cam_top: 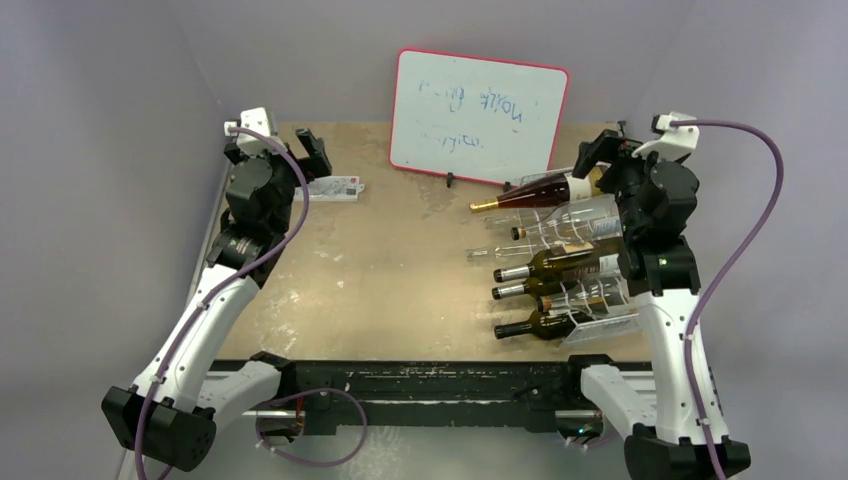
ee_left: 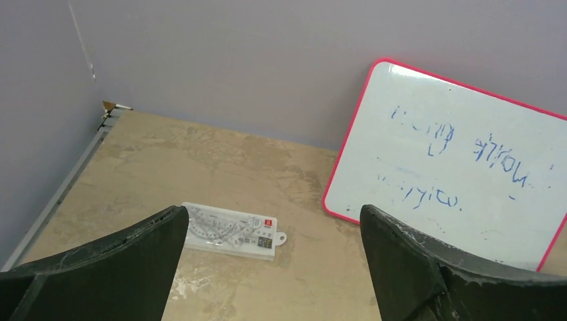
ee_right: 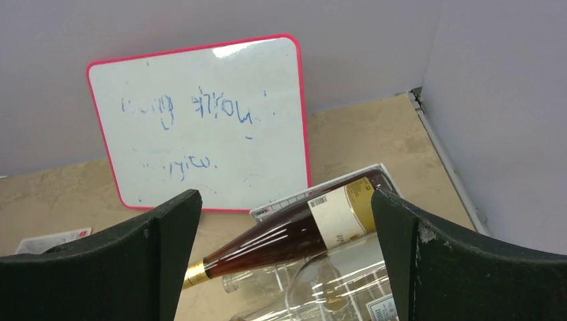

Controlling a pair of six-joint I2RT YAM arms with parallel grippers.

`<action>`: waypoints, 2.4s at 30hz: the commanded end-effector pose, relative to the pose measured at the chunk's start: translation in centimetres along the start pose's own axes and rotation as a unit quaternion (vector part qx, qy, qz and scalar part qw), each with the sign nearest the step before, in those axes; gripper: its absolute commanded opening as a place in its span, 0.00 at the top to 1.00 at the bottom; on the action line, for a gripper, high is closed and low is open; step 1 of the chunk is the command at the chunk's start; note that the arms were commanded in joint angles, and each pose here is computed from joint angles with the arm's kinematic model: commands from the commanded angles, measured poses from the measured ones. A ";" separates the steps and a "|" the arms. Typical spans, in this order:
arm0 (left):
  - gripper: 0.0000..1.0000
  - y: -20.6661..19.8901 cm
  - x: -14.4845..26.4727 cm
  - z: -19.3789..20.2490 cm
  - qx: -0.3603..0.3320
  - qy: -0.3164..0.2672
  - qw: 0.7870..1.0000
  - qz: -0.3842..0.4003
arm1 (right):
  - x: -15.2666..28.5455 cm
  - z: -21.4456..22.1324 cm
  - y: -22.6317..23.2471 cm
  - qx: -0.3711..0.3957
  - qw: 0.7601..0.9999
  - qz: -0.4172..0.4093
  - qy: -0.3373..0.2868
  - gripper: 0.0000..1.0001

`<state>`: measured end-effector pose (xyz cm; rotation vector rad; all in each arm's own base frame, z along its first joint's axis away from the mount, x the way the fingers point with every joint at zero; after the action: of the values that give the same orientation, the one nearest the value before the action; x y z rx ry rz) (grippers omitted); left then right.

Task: Take the wine bottle off the wine rack

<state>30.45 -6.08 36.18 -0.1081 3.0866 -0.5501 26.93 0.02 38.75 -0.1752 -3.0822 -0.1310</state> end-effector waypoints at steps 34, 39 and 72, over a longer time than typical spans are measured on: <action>0.02 -4.5 -0.2 0.4 0.066 -0.001 0.993 0.102 | 4.0 1.4 4.0 0.086 0.968 -0.228 0.057 0.00; 0.02 -5.1 -0.5 1.4 0.067 0.015 0.992 0.109 | 5.2 2.5 4.4 0.158 0.947 -0.279 0.007 0.00; 0.03 -7.5 0.7 2.6 0.061 0.038 0.988 0.139 | 1.8 9.9 3.6 0.544 0.753 -0.354 0.107 0.04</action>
<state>30.38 -13.87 35.22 0.3248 3.1014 -0.7191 24.50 4.70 28.19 0.9549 -2.2952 1.3236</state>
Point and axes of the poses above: each gripper's point midway between its finger pads, its own x axis back along the fingers, its own y axis along the line the jaws close on, z = x × y, the point moved 6 cm from there along x, back along the fingers, and after that the axes turned 7 degrees about x, right-handed, at the moved point
